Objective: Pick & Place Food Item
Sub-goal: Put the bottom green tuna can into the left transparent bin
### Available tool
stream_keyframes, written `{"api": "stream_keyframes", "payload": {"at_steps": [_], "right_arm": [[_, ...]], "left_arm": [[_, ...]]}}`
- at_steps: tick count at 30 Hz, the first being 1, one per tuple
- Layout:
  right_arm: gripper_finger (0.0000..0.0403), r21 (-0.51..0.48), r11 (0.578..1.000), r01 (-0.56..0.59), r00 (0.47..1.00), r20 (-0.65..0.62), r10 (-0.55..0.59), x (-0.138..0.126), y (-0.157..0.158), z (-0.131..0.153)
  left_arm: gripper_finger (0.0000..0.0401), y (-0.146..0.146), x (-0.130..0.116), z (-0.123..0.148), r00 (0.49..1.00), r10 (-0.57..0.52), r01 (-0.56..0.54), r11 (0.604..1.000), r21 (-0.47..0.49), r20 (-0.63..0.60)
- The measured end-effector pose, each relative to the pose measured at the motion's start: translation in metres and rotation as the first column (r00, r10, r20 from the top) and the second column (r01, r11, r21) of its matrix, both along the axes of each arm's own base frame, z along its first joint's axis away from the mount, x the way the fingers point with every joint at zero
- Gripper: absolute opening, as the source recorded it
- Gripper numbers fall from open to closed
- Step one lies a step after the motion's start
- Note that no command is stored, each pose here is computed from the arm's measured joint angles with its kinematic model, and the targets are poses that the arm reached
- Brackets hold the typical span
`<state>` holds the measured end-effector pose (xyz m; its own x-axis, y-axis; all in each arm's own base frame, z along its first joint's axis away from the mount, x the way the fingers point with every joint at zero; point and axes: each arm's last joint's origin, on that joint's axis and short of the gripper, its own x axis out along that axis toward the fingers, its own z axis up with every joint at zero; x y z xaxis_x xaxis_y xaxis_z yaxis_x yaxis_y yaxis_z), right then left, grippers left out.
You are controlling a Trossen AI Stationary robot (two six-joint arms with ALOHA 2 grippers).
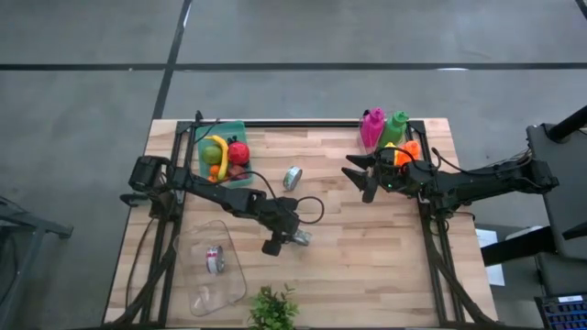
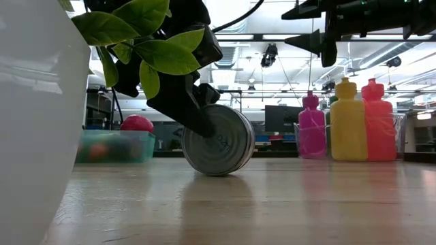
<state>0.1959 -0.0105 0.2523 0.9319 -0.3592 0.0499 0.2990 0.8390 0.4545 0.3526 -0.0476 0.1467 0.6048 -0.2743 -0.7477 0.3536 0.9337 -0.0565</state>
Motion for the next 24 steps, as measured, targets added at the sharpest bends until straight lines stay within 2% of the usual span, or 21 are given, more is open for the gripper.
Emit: {"api": "stream_keyframes", "payload": {"at_steps": [9,17,24], "right_arm": [[0.0276,0.0,1.0,0.0,1.0,0.0,0.0,0.0,0.0,0.0],[0.0276,0.0,1.0,0.0,1.0,0.0,0.0,0.0,0.0,-0.0001],[0.0276,0.0,1.0,0.0,1.0,0.0,0.0,0.0,0.0,0.0]], "left_arm": [[0.0161,0.0003,0.0001,-0.0001,1.0,0.0,0.0,1.0,0.0,0.0],[0.0147,0.0007,0.0001,-0.0001,1.0,0.002,-0.002,1.0,0.0,0.0],[0.016,0.0007,0.0001,-0.0001,1.0,0.0,0.0,1.0,0.001,0.001]]}}
